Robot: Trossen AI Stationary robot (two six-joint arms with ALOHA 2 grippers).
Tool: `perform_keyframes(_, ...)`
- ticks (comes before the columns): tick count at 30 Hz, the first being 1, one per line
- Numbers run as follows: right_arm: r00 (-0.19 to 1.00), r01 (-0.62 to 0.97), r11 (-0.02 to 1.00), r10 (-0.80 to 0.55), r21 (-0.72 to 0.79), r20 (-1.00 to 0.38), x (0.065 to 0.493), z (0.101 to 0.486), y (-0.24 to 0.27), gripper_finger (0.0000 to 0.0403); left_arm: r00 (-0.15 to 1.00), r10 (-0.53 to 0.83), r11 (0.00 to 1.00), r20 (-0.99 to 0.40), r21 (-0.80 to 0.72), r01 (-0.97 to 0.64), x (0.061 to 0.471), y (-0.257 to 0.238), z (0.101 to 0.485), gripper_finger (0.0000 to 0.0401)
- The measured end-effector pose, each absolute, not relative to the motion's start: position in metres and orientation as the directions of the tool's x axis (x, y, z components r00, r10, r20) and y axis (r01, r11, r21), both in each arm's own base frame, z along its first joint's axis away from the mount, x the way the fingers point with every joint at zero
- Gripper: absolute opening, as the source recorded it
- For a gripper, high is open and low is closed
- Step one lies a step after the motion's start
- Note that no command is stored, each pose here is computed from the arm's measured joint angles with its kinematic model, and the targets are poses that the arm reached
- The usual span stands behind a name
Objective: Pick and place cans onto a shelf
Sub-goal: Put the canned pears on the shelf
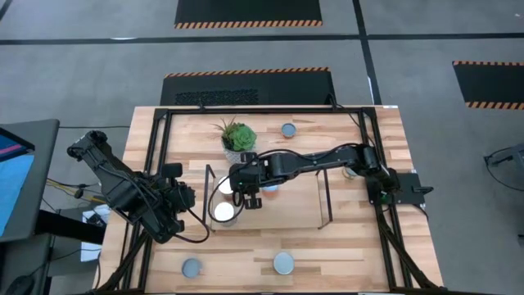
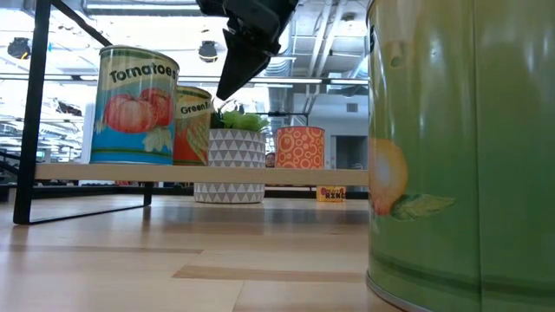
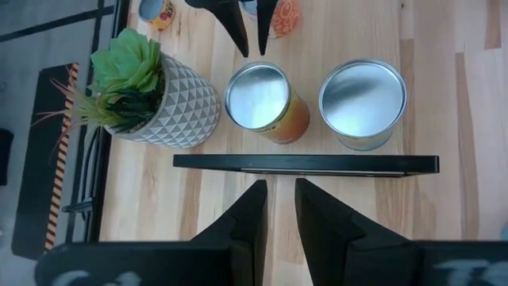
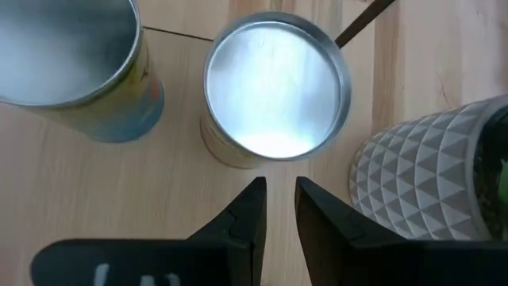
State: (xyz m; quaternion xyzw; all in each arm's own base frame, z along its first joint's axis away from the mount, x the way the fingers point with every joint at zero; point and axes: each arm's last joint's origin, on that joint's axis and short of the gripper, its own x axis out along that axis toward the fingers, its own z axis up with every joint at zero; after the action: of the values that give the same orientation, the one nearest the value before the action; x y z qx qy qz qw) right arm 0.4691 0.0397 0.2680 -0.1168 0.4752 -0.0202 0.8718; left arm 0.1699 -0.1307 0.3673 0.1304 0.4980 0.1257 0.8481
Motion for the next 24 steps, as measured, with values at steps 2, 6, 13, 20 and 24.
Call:
perform_keyframes(2,0.557,-0.073,0.972,-0.145,-0.223,-0.818,0.473,0.264,0.040,0.0091,0.473,0.343,0.935,-0.812,0.343,-0.089,0.170,-0.131,0.367,0.0057)
perform_keyframes(6,0.561,-0.084,0.974,-0.130,-0.213,-0.817,0.475,0.260,0.040,0.0091,0.473,0.343,0.935,-0.812,0.343,-0.089,0.170,-0.131,0.367,0.0057)
perform_keyframes(13,0.533,-0.094,0.972,-0.132,-0.214,-0.836,0.479,0.247,0.042,0.0091,0.457,0.359,0.928,-0.814,0.363,-0.082,0.170,-0.131,0.360,0.0057)
perform_keyframes(20,0.451,-0.081,0.979,-0.132,-0.188,-0.883,0.464,0.263,0.051,0.0091,0.407,0.394,0.912,-0.824,0.407,-0.058,0.169,-0.130,0.342,0.0057)
perform_keyframes(24,0.295,-0.075,0.982,-0.143,-0.172,-0.945,0.438,0.287,0.059,0.0091,0.390,0.391,0.913,-0.834,0.404,-0.052,0.169,-0.130,0.338,0.0057)
